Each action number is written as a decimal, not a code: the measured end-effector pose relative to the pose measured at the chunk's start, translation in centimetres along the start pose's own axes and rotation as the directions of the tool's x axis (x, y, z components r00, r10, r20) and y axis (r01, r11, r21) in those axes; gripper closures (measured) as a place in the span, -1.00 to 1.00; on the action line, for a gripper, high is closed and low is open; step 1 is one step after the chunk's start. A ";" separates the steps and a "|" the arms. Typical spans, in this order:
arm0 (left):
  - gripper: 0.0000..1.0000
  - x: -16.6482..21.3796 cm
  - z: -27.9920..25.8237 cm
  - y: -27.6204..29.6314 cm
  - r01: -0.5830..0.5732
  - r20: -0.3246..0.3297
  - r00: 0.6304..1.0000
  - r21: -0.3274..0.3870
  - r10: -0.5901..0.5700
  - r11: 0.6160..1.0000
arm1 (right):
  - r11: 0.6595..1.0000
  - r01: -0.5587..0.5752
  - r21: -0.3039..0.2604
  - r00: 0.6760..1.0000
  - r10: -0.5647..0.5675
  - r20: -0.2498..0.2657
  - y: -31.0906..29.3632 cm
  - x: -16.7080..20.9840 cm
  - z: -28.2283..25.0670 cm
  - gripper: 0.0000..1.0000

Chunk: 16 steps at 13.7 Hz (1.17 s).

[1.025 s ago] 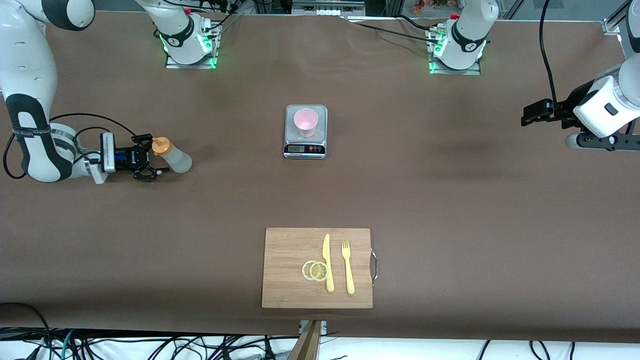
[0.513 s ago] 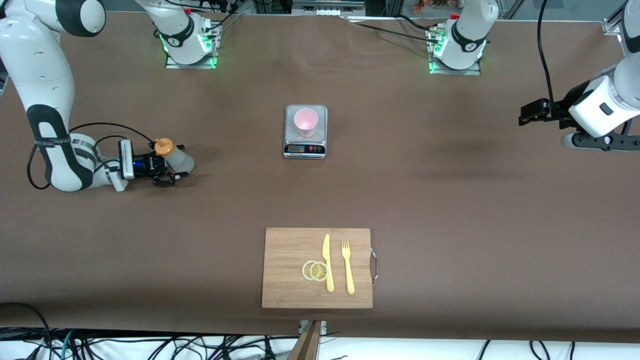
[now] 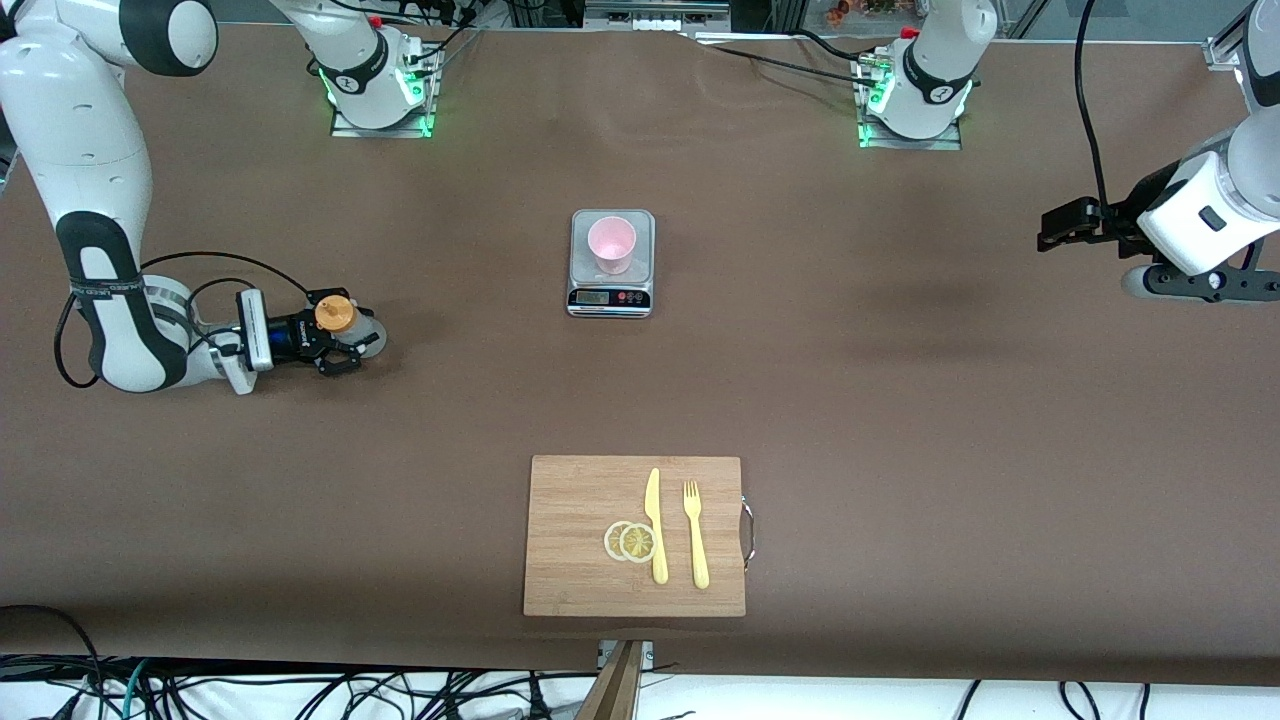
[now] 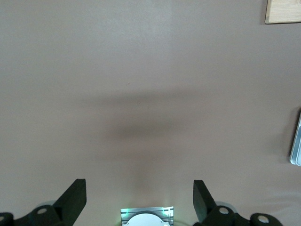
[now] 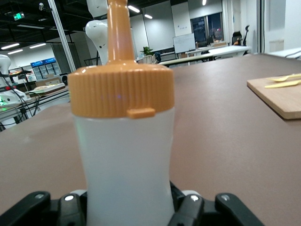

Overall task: Add sauce to pink cup with both arms
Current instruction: 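Grasp the white squeeze bottle with the right gripper and lift it, then carry the bottle with the right gripper over the pink cup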

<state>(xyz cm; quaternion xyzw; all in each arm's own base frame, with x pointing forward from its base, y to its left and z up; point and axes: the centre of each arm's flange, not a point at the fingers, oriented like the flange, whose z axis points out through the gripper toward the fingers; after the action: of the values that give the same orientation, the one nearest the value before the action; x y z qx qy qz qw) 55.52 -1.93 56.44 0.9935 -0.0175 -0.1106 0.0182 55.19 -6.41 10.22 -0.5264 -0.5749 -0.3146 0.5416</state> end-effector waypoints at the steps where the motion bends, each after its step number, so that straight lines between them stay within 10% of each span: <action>1: -1.00 0.0 0.0 0.0 0.000 0.000 1.000 0.000 0.000 1.000 | 1.000 -0.023 0.007 1.000 0.023 0.011 0.5 0.6 0.1 0.26; 5: -1.00 0.0 0.0 -0.4 0.007 0.000 1.000 -0.001 -0.007 1.000 | 0.980 -0.191 0.055 0.972 0.181 0.147 4.7 6.4 1.0 0.26; 10: -1.00 0.0 0.0 -0.4 0.007 0.000 1.000 -0.002 -0.007 1.000 | 0.908 -0.418 0.028 0.816 0.362 0.450 8.0 18.1 5.5 0.38; 16: -1.00 0.0 0.0 -0.6 0.009 0.001 1.000 -0.002 -0.009 1.000 | 0.889 -0.458 0.001 0.657 0.338 0.674 9.4 21.0 15.0 0.38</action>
<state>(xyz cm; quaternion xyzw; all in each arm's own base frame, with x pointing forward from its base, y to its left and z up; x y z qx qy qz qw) 55.56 -1.37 56.39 0.9936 -0.0129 -0.1109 0.0188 62.66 15.47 25.09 -0.6673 -0.6227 0.0679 0.4029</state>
